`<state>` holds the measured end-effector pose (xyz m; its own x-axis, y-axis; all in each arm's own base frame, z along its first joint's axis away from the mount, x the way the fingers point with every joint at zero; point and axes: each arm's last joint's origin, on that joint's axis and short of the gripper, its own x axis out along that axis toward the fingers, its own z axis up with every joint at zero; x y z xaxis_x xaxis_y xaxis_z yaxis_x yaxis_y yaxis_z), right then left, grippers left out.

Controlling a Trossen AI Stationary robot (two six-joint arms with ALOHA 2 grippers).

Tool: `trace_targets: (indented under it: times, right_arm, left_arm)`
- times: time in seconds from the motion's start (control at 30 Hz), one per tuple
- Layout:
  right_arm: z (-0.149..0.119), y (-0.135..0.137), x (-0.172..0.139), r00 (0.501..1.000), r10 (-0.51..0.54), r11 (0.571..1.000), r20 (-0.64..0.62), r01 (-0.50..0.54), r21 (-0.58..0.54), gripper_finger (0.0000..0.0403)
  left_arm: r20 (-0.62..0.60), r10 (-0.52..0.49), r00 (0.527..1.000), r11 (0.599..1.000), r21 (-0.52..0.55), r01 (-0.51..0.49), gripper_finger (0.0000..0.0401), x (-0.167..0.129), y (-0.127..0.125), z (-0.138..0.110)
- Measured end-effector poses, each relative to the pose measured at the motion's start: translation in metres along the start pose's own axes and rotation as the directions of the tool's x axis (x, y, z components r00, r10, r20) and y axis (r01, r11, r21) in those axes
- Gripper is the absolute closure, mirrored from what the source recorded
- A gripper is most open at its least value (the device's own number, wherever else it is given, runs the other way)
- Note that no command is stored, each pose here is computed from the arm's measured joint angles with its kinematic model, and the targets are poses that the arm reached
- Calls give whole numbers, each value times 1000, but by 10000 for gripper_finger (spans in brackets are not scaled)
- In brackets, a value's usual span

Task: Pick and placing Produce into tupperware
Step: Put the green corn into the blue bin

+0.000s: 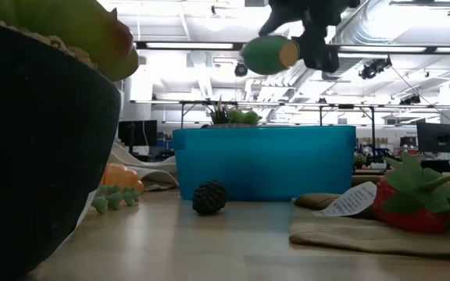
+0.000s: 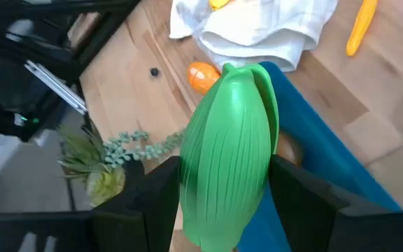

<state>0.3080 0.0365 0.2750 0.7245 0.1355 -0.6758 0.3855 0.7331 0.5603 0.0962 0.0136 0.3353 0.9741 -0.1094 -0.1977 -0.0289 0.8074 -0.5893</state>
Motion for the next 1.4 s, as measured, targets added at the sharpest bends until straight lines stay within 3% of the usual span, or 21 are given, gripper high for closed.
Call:
trace_targets:
  times: [0.3,0.6,0.8,1.0,1.4]
  right_arm:
    - [15,14,12,979,-148,987,-142,136,-91,208]
    - [29,28,44,919,-275,955,-282,226,-193,208]
    - [22,24,62,869,-337,937,-363,272,-217,208]
    - [9,20,67,842,-370,929,-393,324,-180,208]
    - [7,19,69,836,-417,908,-357,405,-112,208]
  left_arm:
    - [-20,-21,1000,1000,-2,20,314,3,-4,6]
    - [-61,11,998,1000,-21,-12,314,3,-1,2]
    - [-61,28,998,999,-24,-30,314,5,0,2]
    - [-74,48,996,998,-30,-50,314,4,2,1]
    - [-99,68,993,997,-20,-70,313,4,3,-2]
